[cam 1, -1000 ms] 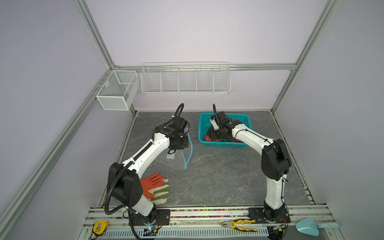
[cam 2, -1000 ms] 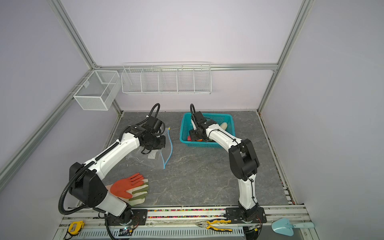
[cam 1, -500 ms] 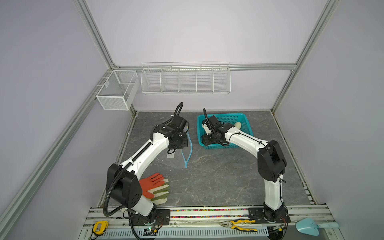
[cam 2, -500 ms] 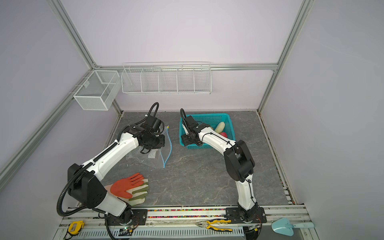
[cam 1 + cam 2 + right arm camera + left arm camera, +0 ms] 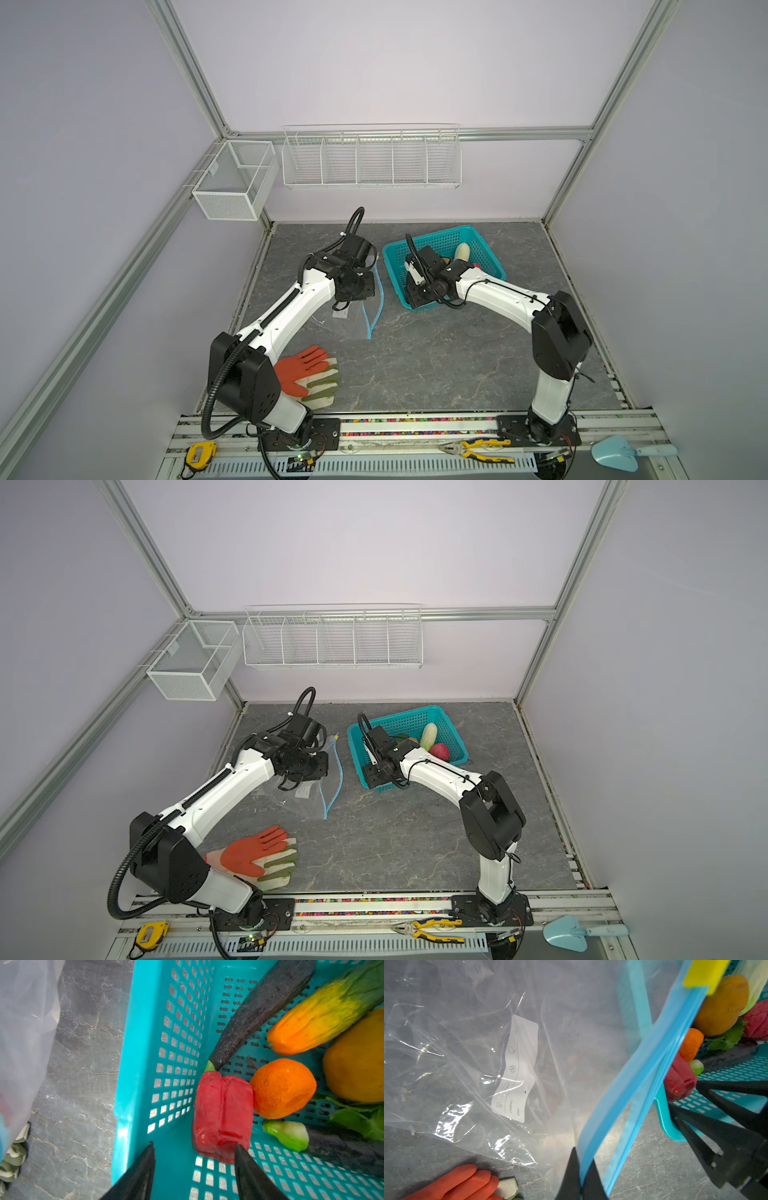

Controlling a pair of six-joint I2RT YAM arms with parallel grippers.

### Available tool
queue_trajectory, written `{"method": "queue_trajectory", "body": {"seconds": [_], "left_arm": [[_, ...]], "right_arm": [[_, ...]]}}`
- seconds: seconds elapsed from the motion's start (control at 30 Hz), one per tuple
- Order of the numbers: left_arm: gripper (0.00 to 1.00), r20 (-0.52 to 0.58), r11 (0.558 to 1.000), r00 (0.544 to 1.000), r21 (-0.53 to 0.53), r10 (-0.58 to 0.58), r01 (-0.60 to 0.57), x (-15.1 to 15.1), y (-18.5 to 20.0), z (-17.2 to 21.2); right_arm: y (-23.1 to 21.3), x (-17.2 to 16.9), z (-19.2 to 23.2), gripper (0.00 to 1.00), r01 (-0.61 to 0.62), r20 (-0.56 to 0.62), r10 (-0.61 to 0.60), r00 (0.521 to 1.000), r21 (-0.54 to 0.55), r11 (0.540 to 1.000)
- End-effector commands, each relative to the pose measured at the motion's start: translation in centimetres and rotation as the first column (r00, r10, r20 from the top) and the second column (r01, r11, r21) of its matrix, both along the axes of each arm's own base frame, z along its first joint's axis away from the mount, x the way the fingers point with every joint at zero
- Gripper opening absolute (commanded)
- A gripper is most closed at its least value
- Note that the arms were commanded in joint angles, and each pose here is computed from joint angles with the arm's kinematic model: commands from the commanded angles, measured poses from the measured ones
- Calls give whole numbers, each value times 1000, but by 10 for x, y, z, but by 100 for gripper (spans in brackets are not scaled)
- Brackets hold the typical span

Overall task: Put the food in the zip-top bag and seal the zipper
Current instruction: 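Lower the right gripper onto the orange fruit in the basket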

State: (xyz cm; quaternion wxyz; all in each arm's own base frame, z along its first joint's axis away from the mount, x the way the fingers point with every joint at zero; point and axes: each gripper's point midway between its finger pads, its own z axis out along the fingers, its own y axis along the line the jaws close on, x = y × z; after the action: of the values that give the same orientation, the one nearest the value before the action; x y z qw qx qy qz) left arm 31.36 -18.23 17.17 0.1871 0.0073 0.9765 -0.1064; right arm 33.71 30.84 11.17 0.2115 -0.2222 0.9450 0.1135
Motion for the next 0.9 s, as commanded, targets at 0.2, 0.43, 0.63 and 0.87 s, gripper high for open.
{"method": "queue_trajectory", "body": {"seconds": [0.2,0.43,0.63,0.87], "left_arm": [[0,-55,999,998,-46,7,-10,1,-10,-8],[0,-94,998,995,-59,9,-14,2,-16,-14],[0,-99,998,995,-61,11,-17,1,-16,-15],[0,-101,998,995,-60,11,-18,3,-17,-18]], "right_arm": [[-50,37,26,62,111,71,-110,991,-5,994],[-60,55,14,62,111,44,-110,993,-15,994],[-53,54,-4,63,83,-11,-83,996,-16,996],[-50,54,-18,65,75,-47,-76,996,-32,997]]}}
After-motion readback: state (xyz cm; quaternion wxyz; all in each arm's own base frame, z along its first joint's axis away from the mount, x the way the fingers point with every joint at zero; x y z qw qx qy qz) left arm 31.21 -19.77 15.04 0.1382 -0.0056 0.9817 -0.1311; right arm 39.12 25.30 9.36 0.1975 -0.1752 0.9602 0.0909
